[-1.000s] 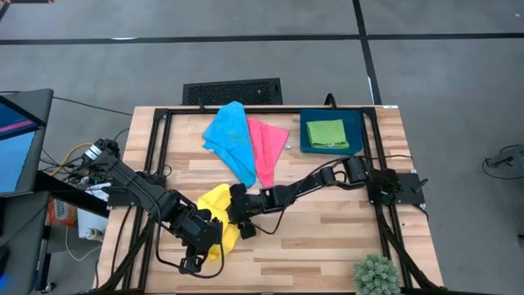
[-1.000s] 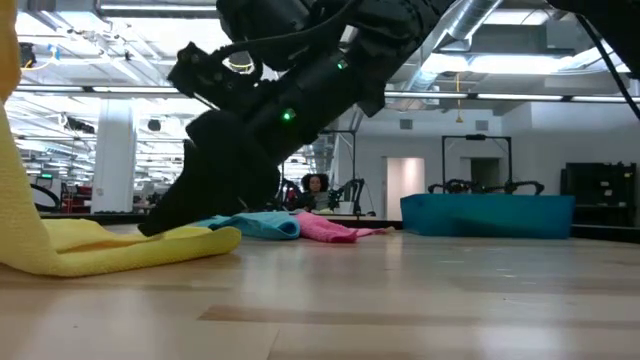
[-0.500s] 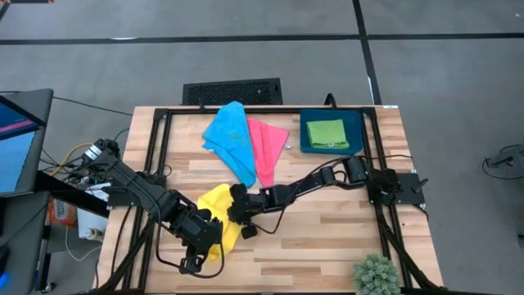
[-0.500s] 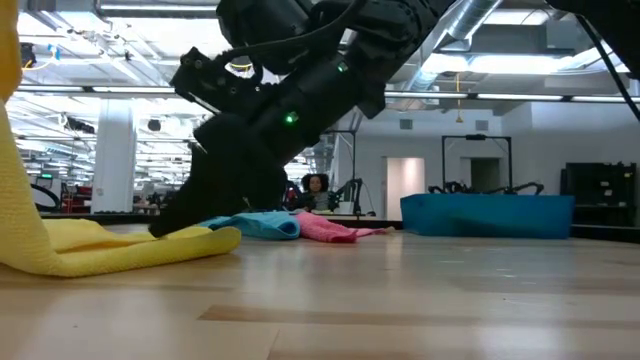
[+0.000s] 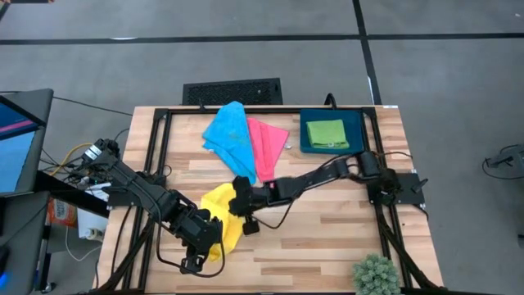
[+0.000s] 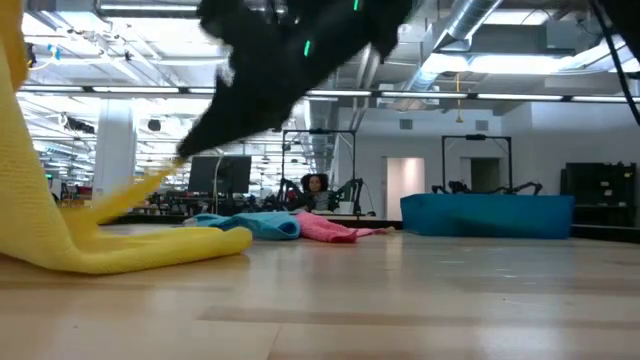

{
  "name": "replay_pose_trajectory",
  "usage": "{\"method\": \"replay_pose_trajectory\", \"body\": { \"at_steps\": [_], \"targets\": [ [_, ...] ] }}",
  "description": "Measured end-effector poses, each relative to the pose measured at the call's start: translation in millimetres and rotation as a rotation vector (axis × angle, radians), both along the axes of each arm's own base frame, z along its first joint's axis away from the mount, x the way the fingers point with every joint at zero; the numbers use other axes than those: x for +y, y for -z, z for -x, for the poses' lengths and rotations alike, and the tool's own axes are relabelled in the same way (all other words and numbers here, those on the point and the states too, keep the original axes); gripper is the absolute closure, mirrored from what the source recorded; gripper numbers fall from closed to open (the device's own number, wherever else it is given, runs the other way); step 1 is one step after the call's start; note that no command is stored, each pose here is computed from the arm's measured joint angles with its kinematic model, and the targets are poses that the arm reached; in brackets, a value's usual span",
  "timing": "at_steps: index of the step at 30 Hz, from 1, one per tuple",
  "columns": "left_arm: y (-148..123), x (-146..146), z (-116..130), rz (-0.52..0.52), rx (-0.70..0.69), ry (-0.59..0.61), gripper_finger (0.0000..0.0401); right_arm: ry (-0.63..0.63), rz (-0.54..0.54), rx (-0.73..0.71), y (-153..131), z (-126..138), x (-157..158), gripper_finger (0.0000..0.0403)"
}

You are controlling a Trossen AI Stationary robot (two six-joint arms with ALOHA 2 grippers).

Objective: Fold microfiber towels
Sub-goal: Fold the yellow towel

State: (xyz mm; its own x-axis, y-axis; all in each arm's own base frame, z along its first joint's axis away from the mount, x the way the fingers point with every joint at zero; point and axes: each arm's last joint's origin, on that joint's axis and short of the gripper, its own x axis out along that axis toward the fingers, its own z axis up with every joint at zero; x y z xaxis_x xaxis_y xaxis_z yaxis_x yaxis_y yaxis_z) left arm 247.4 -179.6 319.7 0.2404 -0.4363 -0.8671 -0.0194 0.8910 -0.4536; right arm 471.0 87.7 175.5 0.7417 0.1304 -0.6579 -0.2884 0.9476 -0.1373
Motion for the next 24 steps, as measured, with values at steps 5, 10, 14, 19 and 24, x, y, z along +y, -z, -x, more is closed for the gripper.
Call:
{"method": "replay_pose_trajectory", "body": {
  "at_steps": [5, 10, 14, 19, 24],
  "targets": [
    [1, 1, 0, -0.016, 0.01, -0.035, 0.0401, 0.123, -0.019, -0.007, -44, 13, -30, 0.0401],
    [3, 10, 8, -0.149, 0.038, -0.083, 0.0401, 0.263, 0.023, 0.029, -80, 35, -63, 0.0401],
    [-1, 23, 19, -0.273, 0.046, -0.112, 0.0401, 0.359, 0.064, 0.016, -112, 56, -86, 0.0402],
    [-12, 48, 28, -0.477, -0.029, -0.153, 0.0401, 0.469, 0.087, -0.006, -147, 84, -119, 0.0402],
    [-26, 88, 31, -0.679, -0.101, -0.2, 0.0401, 0.594, 0.132, -0.041, -174, 111, -144, 0.0402]
  ]
}}
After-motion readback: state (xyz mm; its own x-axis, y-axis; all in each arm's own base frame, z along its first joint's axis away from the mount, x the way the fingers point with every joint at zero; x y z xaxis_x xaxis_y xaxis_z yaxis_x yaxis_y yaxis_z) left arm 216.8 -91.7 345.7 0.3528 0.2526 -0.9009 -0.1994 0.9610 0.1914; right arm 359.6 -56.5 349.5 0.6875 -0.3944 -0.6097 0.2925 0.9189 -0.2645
